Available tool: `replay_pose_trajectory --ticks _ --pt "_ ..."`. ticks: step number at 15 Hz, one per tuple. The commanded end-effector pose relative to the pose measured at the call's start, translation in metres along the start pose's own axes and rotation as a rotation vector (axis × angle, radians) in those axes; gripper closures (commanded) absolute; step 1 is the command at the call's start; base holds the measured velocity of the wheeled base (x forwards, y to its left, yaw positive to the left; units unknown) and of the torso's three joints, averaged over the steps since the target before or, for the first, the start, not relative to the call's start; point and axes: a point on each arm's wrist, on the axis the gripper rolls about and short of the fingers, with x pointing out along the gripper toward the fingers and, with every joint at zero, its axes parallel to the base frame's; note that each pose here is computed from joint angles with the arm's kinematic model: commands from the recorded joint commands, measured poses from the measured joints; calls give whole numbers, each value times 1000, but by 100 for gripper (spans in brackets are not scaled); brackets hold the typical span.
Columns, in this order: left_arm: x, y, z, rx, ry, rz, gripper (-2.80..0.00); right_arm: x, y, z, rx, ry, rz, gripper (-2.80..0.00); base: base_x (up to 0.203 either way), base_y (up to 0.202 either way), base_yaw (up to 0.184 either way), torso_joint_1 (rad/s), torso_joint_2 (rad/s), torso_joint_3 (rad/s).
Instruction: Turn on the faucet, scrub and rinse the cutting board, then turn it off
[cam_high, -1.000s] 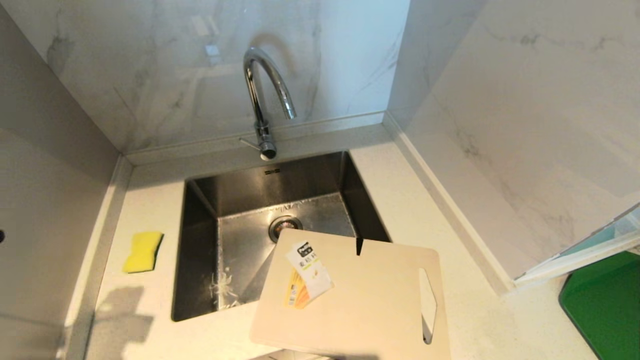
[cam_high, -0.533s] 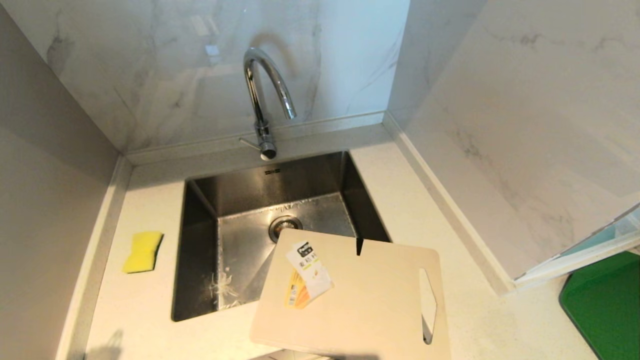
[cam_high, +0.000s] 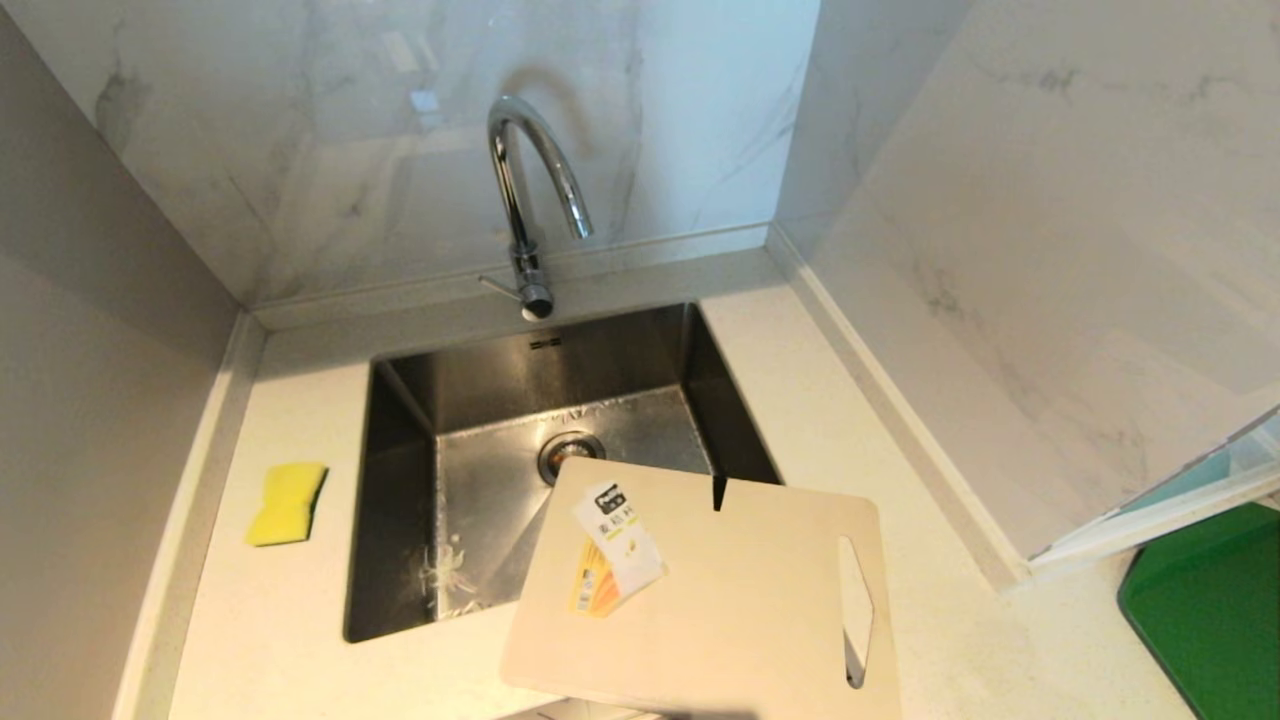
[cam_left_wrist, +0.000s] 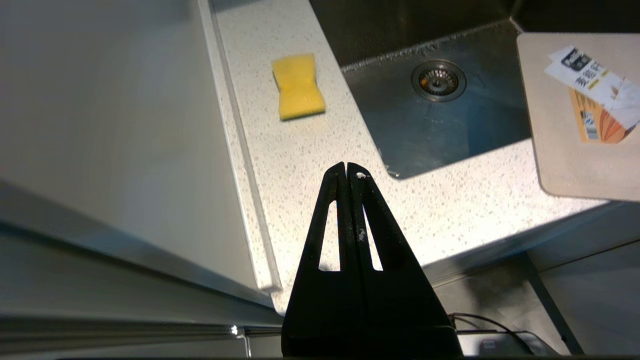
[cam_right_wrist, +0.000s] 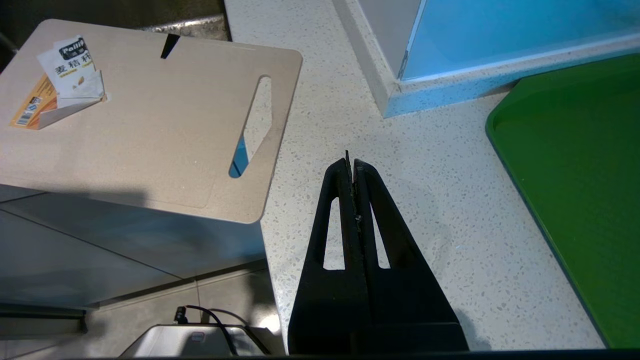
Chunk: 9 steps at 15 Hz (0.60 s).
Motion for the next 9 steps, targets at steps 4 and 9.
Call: replay_pose_trajectory --ticks 4,9 --pt "-11 -2 -23 12 -45 4 0 0 0 0 -1 0 0 0 0 0 0 0 0 0" --pt "-15 -3 -32 12 -34 12 0 0 0 0 -1 0 0 0 0 0 0 0 0 0"
